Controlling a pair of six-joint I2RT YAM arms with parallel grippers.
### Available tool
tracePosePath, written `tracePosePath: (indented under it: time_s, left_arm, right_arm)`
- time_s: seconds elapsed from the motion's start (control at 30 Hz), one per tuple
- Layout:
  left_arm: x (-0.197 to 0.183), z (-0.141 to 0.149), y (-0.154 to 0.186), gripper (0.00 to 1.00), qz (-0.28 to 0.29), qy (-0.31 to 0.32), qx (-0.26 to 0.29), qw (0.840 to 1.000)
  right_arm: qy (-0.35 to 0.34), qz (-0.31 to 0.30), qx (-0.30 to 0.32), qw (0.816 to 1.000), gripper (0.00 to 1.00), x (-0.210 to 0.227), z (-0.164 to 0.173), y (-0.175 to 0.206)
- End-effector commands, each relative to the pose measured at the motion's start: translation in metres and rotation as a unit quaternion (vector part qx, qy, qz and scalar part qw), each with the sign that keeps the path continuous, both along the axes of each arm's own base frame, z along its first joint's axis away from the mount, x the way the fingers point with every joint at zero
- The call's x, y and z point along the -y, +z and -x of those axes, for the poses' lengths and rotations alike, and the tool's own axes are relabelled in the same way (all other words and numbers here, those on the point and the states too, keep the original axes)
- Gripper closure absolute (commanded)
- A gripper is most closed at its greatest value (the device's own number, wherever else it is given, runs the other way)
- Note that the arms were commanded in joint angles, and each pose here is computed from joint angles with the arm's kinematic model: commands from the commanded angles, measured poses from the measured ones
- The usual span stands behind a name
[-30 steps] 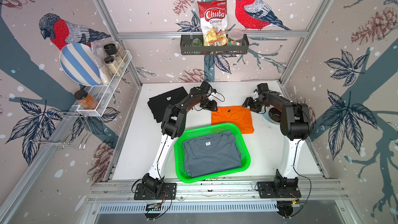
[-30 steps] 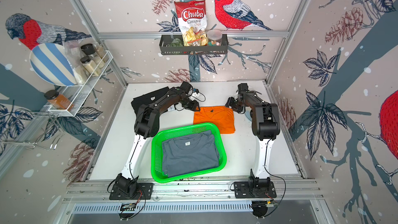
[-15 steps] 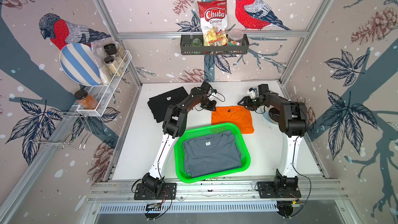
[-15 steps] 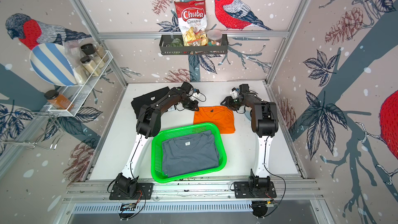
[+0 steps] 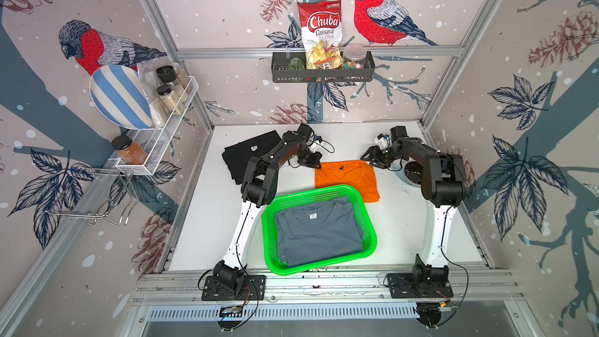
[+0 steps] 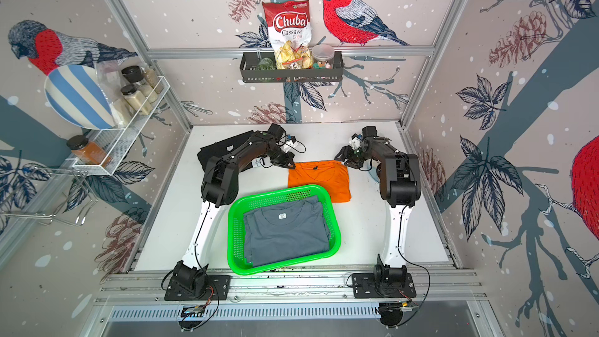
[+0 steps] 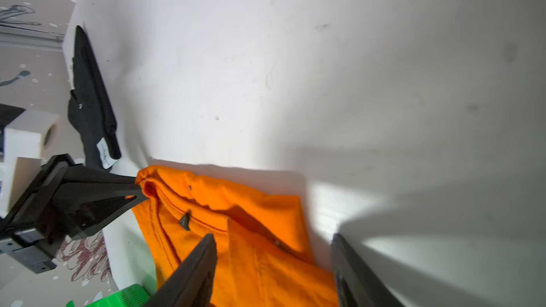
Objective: Put the folded t-shirts into the basket
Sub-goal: Pick up the T-shirt from the center of the board.
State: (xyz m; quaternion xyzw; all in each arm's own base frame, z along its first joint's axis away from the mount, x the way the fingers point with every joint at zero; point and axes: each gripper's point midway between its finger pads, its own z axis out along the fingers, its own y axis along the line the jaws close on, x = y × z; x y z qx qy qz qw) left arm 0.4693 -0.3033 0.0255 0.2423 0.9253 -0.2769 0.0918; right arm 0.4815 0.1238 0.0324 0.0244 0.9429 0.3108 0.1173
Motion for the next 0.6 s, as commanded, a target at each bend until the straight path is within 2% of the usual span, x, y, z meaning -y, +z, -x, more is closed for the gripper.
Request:
tracePosePath:
  time_s: [0.0, 0.3, 0.57]
  left_arm:
    - [-0.016, 0.008, -0.005, 1.00, -0.031, -0.004, -0.011, 0.999]
    - [-0.018, 0.007, -0.005, 1.00, -0.028, -0.010, -0.011, 0.999]
    - [-0.018, 0.007, -0.004, 1.00, -0.028, -0.011, -0.011, 0.999]
  right_arm:
    - [0.007, 0.107, -0.084, 0.991, 0.37, 0.025, 0.036, -0.035]
    - [0.042, 0.120, -0.111, 0.986, 0.38, 0.013, 0.043, -0.045]
    - [0.075, 0.194, -0.106, 0.972, 0.44, 0.000, 0.035, -0.046]
